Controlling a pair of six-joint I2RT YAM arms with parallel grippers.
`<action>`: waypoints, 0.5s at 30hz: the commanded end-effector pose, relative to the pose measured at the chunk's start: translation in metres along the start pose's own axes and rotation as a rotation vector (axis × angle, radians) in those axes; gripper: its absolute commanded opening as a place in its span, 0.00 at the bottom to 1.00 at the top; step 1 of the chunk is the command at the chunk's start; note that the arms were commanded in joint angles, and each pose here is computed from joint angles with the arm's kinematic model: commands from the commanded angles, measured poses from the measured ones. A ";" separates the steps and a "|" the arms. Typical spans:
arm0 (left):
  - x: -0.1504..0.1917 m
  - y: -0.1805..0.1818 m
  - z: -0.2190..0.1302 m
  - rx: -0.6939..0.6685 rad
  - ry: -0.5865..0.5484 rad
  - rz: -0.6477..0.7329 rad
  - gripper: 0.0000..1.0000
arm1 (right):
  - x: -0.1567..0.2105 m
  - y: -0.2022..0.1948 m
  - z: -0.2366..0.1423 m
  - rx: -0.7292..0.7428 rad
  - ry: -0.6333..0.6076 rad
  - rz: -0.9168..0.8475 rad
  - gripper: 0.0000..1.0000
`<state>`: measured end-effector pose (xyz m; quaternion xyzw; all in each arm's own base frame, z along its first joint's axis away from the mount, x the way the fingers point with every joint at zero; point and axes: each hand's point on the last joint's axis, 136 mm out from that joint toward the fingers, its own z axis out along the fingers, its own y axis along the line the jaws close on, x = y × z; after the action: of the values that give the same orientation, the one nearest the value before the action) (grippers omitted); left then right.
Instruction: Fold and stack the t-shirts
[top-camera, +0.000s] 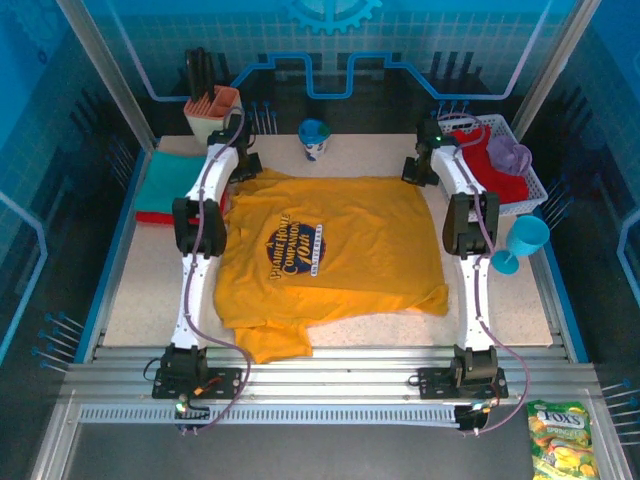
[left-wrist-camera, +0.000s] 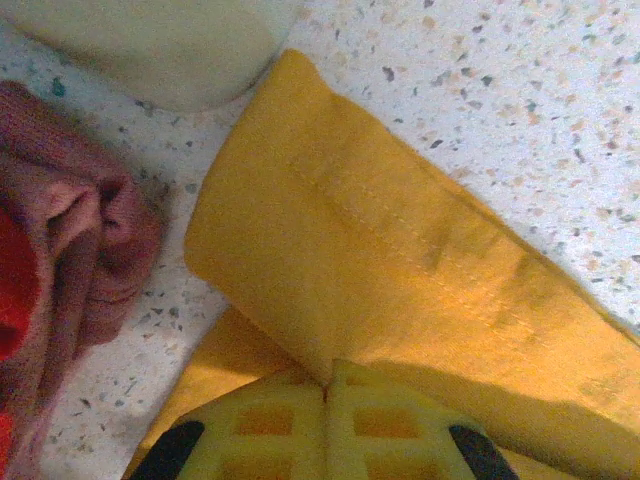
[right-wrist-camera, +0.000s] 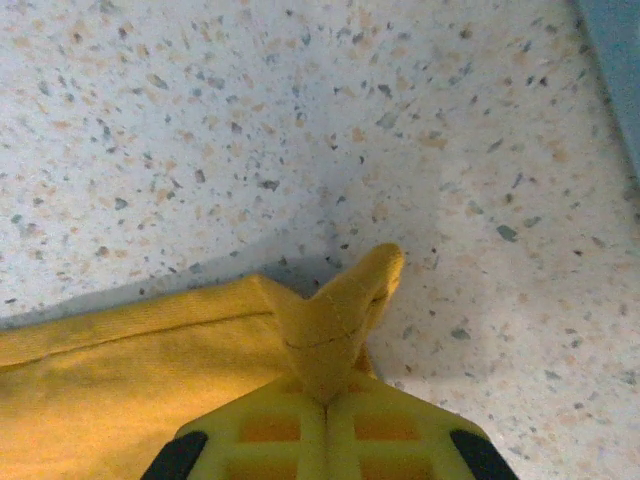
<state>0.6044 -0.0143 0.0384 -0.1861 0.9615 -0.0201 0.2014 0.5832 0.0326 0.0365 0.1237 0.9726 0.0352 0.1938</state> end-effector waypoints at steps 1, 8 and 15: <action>-0.042 -0.014 -0.069 0.079 -0.156 -0.025 0.00 | -0.048 0.014 -0.064 -0.025 -0.236 -0.018 0.00; -0.060 -0.031 -0.122 0.148 -0.250 0.016 0.00 | -0.068 0.019 -0.120 -0.078 -0.418 -0.029 0.00; -0.047 -0.031 -0.156 0.141 -0.281 0.066 0.00 | -0.048 0.004 -0.141 -0.067 -0.456 -0.043 0.00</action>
<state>0.6021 -0.0249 0.1887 -0.1622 0.9268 -0.0583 0.3337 0.5770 0.0277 0.1791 0.1073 0.9121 0.0474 0.3928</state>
